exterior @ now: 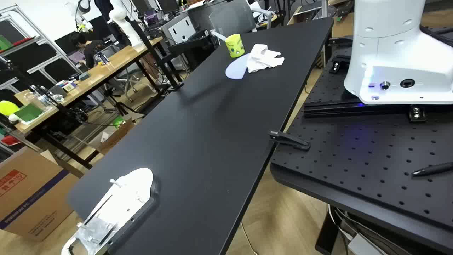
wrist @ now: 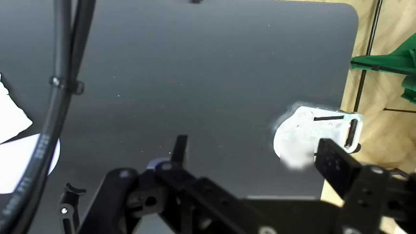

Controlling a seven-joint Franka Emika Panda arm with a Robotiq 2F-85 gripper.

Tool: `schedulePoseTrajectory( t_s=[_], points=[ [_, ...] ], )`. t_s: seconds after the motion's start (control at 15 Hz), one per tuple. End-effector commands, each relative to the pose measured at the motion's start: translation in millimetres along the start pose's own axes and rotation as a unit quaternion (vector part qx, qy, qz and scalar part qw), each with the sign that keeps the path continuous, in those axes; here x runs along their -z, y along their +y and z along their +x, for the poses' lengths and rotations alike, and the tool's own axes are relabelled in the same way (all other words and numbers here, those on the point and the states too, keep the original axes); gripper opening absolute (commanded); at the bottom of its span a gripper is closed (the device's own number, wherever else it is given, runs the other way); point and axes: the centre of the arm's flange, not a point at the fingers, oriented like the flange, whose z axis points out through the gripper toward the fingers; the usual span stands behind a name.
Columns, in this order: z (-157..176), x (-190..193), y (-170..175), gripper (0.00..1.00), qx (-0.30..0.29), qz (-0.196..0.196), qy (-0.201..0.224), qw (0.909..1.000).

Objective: Hang the white towel on the black bar

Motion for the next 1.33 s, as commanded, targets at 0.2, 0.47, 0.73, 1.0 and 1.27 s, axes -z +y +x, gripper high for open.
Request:
schedulePoseTrajectory(
  t_s=[0.2,0.47,0.73,1.0,1.27],
  points=[
    [0,1,0,1.0,0.0,0.0,0.002,1.0],
    [0,1,0,1.0,0.0,0.0,0.002,1.0],
    [1,3,11,1.0,-0.01,-0.024,0.027,0.9993],
    [5,14,67,1.0,-0.044,-0.108,0.091,0.989],
    [-4,22,132,1.0,-0.077,-0.187,0.125,0.9712]
  ],
)
